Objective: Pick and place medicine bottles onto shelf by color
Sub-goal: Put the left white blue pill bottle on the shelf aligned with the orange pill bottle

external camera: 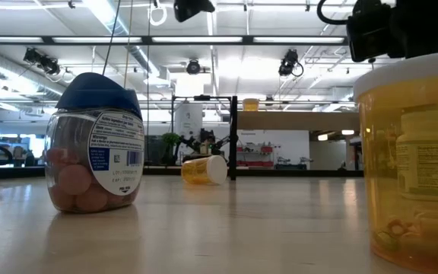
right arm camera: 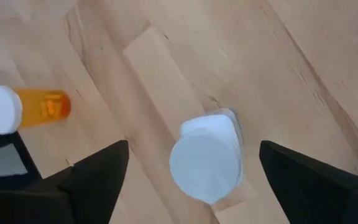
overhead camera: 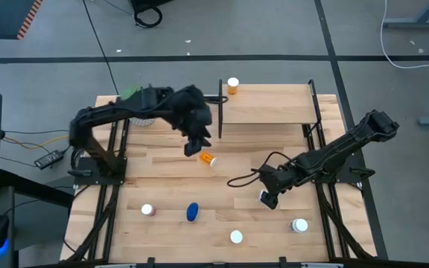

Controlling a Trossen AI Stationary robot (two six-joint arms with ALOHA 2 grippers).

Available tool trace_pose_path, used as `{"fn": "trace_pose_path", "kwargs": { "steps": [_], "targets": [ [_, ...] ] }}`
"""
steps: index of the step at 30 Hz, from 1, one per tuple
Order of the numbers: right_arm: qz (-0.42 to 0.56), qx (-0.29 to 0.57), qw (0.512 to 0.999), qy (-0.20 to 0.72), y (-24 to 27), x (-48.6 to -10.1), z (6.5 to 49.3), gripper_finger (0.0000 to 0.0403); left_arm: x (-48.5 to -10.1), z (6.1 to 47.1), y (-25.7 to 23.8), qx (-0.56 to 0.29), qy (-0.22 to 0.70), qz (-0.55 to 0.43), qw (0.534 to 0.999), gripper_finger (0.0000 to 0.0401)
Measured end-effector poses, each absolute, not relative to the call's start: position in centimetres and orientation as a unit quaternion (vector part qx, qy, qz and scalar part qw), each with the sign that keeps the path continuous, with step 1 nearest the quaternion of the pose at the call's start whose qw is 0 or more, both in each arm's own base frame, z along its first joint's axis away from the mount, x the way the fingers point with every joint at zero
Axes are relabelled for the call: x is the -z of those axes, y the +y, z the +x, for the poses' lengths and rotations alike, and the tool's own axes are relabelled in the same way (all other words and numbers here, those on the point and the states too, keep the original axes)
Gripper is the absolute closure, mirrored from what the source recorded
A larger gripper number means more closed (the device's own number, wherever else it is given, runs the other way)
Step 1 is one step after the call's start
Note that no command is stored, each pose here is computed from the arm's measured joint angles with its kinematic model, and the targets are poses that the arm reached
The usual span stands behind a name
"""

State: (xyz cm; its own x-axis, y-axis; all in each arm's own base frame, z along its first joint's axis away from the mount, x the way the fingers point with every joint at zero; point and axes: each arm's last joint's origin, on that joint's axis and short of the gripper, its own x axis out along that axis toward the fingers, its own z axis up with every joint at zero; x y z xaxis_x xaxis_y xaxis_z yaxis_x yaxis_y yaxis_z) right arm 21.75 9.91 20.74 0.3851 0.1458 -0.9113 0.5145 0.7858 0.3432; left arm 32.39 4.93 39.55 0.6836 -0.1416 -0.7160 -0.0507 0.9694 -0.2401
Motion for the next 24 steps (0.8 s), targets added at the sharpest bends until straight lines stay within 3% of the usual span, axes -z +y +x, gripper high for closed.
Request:
{"fn": "trace_pose_path", "kwargs": {
  "steps": [11, 19, 24],
  "targets": [
    [0.248, 0.149, 0.77, 0.569, 10.6, -18.8, 21.9, 0.0026, -36.0, 28.3, 3.7, -0.014, 0.332, -0.237, 0.913, 0.0229],
    [0.249, 0.152, 0.766, 0.574, 10.7, -18.4, 22.1, 0.0029, -36.2, 27.9, 2.4, -0.021, 0.328, -0.229, 0.916, 0.0228],
    [0.269, 0.161, 0.761, 0.568, 10.8, -18.5, 22.2, 0.0056, -36.2, 28.0, 1.8, -0.022, 0.327, -0.231, 0.916, 0.0229]
  ]
}}
